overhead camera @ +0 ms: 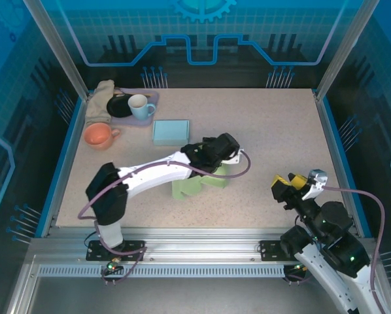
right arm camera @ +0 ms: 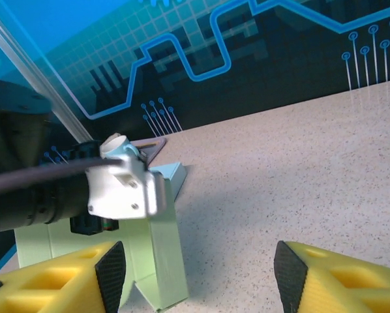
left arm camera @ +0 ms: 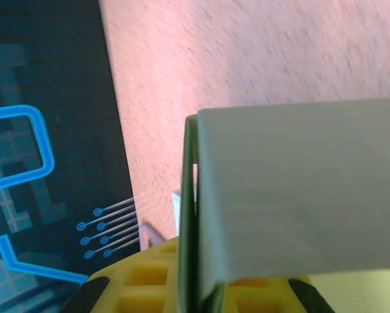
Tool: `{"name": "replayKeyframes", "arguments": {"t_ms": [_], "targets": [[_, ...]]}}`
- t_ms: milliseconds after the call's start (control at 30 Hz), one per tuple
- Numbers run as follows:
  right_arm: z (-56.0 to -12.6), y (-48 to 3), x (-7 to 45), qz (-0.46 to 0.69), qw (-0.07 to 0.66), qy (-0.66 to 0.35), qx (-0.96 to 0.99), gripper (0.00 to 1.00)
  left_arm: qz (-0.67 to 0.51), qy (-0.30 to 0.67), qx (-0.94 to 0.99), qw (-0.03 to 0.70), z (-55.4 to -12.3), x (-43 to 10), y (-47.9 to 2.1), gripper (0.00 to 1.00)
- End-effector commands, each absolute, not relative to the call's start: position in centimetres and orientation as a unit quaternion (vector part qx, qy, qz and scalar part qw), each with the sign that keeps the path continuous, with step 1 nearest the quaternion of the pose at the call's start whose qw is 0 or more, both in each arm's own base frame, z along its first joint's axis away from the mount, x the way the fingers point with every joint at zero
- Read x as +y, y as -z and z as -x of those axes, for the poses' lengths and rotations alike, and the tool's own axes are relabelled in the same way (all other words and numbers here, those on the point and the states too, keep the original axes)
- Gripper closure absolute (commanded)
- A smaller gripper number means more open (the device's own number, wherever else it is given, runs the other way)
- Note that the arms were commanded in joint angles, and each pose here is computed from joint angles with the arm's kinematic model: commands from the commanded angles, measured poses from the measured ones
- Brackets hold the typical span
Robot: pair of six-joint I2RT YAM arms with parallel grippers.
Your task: Fold the paper box
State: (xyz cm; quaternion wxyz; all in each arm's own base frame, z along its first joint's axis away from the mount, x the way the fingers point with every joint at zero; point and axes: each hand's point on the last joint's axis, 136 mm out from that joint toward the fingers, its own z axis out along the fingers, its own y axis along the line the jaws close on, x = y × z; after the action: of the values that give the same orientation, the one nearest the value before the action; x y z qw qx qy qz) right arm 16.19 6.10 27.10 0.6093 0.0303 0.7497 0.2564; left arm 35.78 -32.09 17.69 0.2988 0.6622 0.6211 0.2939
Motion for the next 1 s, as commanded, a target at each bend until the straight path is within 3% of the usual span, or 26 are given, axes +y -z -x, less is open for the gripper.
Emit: {"name": "replayKeyframes", "arguments": {"t_ms": [0,200,533,700,967], "targets": [[-15.9,-26.4,6.4,-0.016,0.602,-0.255,0.757,0.35,-0.713,-0.343,0.582,0.189,-34.0,-29.9,-19.8,0.95],[-15.8,-26.4,6.0,-0.020,0.603,-0.247,0.758,0.35,-0.762,-0.366,0.520,0.126,-33.4,-32.8,-16.7,0.92],[-15.6,-26.5,6.0,-0.015,0.603,-0.249,0.758,0.35,-0.786,-0.335,0.510,0.102,-34.5,-35.4,-10.7,0.84],[-15.6,-26.5,6.2,-0.012,0.602,-0.250,0.758,0.34,-0.778,-0.311,0.532,0.117,-35.7,-35.9,-9.6,0.63],[-15.7,-26.3,6.2,-0.011,0.602,-0.247,0.759,0.34,-0.749,-0.295,0.565,0.180,-36.8,-36.7,-12.2,0.60]]}}
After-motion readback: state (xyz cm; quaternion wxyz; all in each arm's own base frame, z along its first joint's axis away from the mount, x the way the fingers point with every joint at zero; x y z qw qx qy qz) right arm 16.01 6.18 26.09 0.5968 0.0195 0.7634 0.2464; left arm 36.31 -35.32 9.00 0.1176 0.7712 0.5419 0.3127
